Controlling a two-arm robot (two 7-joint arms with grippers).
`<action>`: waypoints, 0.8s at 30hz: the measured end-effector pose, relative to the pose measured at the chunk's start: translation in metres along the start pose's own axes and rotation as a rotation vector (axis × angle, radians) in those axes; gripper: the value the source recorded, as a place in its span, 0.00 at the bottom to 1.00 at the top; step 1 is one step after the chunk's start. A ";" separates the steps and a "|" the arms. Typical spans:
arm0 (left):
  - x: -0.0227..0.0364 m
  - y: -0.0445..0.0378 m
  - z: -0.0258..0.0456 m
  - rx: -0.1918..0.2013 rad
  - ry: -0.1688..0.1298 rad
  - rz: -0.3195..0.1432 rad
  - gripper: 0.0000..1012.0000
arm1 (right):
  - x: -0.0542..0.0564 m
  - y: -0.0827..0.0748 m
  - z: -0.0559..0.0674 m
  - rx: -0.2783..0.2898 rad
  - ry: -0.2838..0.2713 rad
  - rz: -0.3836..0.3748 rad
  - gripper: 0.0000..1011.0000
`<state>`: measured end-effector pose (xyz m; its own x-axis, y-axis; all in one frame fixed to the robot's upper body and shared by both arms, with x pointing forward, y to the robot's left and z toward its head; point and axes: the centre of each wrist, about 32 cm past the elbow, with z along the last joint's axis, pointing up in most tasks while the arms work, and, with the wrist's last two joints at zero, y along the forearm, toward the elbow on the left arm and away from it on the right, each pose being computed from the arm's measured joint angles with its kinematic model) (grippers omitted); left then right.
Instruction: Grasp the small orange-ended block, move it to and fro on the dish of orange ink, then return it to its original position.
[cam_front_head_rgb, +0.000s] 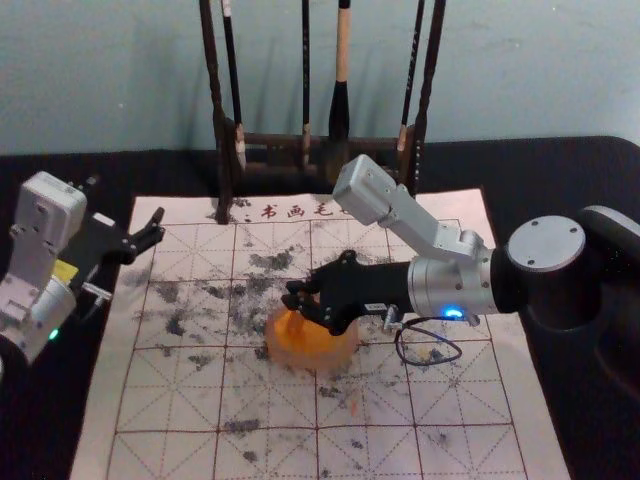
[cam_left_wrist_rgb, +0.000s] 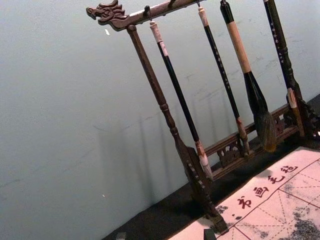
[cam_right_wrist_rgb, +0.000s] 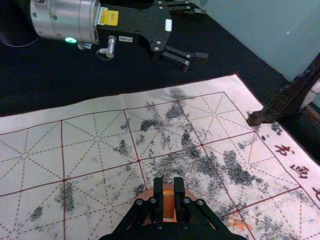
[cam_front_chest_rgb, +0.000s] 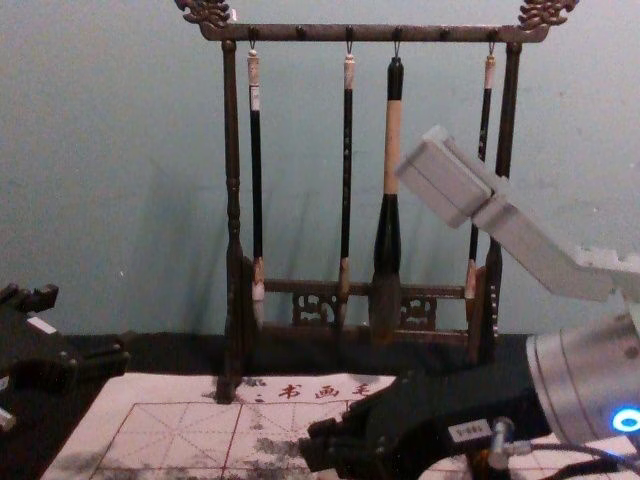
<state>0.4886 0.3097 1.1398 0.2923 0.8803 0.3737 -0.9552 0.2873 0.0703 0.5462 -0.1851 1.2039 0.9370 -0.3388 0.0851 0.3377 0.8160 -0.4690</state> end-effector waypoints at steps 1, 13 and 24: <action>0.0000 0.0000 0.0000 0.000 0.000 0.000 0.99 | 0.000 0.000 0.000 0.000 0.001 -0.002 0.12; 0.0000 0.0000 0.0000 0.000 0.000 0.000 0.99 | 0.006 -0.001 0.000 0.003 0.007 -0.031 0.12; 0.0000 0.0000 0.0000 0.000 0.000 0.000 0.99 | 0.009 -0.006 -0.002 -0.002 0.012 -0.051 0.12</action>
<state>0.4886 0.3097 1.1398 0.2923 0.8803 0.3737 -0.9553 0.2873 0.0703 0.5527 -0.1945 1.2055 0.9175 -0.3855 0.0984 0.3847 0.7966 -0.4663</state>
